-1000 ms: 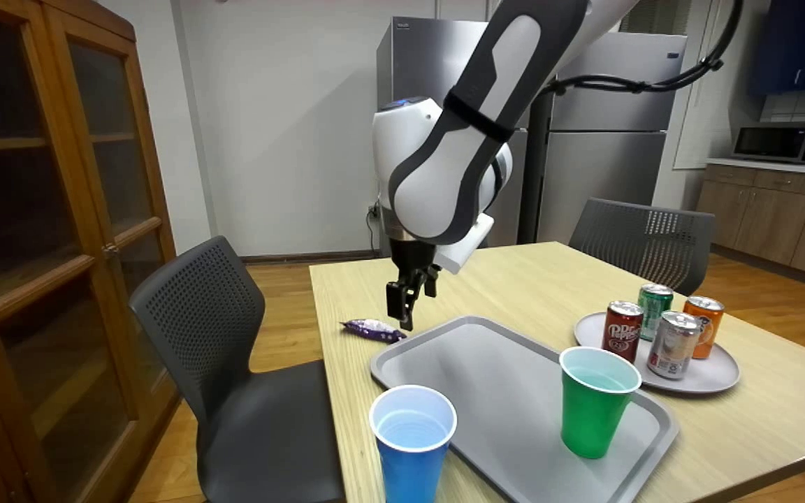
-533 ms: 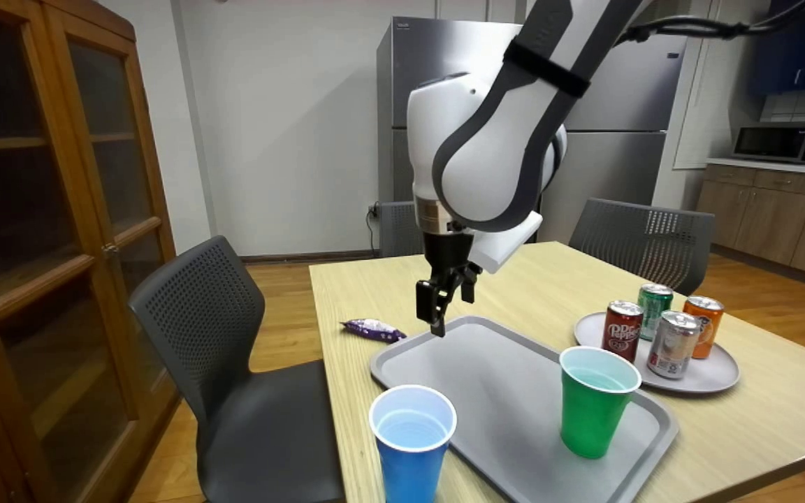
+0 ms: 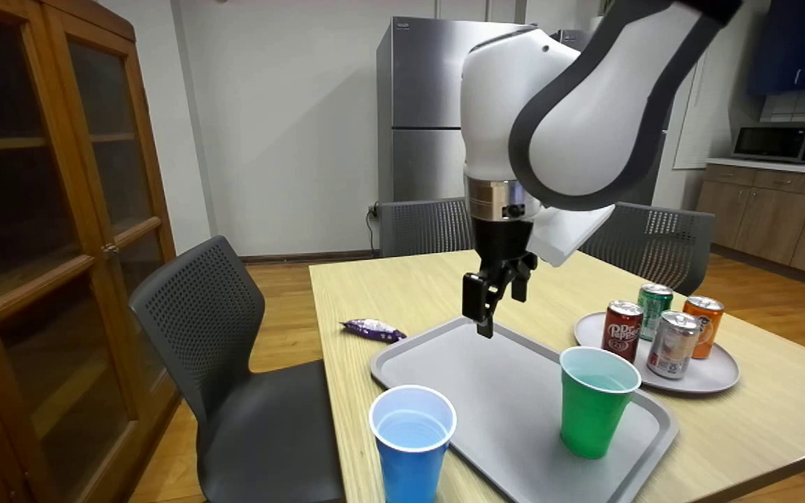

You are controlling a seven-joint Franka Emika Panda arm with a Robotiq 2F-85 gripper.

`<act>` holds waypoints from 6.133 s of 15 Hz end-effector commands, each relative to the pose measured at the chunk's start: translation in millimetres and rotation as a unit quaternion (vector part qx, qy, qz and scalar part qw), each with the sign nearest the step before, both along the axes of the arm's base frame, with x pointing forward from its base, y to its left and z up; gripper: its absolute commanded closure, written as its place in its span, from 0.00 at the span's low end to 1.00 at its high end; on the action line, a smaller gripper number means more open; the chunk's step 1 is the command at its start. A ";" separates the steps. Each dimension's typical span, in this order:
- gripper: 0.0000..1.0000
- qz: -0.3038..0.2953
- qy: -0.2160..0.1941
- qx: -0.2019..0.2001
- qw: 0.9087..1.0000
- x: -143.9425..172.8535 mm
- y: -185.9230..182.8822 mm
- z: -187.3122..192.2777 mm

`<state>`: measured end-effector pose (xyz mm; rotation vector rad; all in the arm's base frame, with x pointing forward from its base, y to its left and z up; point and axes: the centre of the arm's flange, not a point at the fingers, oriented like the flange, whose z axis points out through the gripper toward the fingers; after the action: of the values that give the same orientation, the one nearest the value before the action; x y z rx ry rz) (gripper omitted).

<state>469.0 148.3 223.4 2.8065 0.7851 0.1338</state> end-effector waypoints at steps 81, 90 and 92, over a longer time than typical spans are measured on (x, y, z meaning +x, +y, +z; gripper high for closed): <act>0.99 -0.144 -0.062 0.038 0.987 21.4 -35.8 15.3; 0.99 -0.136 -0.081 0.037 0.987 82.4 -81.1 20.6; 0.99 -0.132 -0.083 0.034 0.987 96.0 -92.0 18.0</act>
<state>534.6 70.4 244.4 2.8977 0.3394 0.3442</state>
